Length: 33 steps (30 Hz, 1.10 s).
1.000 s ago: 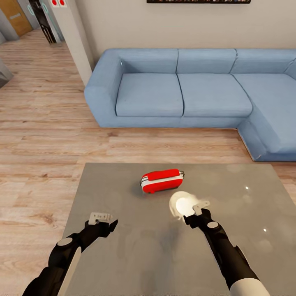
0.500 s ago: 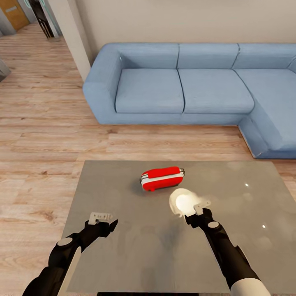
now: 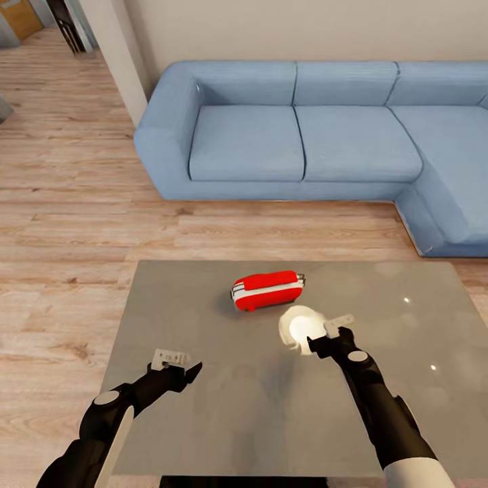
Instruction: Turn on the radio receiver that's on the table in the living room.
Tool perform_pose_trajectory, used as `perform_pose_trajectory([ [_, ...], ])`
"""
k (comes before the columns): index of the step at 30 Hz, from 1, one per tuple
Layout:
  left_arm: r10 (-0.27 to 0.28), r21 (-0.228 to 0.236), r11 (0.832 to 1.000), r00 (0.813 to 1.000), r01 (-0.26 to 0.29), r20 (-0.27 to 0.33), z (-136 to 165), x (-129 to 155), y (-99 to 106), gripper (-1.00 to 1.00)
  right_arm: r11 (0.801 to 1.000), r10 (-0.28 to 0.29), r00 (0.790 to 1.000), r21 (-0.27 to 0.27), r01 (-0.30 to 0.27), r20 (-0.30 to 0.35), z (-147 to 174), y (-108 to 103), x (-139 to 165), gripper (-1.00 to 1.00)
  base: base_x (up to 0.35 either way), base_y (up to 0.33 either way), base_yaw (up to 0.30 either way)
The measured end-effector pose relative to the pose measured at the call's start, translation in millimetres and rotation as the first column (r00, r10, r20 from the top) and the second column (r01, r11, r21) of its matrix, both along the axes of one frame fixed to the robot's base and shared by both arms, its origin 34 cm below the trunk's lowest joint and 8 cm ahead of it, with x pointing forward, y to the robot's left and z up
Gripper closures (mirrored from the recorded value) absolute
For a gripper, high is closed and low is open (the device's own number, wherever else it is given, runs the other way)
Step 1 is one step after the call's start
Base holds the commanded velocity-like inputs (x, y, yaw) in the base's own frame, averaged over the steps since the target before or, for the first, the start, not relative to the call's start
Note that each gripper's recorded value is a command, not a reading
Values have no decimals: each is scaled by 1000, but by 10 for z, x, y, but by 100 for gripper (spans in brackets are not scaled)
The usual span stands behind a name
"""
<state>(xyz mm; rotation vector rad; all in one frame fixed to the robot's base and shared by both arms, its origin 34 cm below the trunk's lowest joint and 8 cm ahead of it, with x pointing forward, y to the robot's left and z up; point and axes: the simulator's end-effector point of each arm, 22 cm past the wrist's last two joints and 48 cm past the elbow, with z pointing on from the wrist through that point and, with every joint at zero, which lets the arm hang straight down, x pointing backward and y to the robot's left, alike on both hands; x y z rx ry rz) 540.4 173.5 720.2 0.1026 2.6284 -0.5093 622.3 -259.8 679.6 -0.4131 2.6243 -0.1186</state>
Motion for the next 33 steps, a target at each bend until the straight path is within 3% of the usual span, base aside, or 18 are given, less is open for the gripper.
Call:
perform_pose_trajectory([
  [33, -2, -4, 1000, 999, 2, -53, -224, -158, -8, -100, 1000, -7, 998, -2, 7, -59, -270, -37, -189, -100, 0, 0, 0],
])
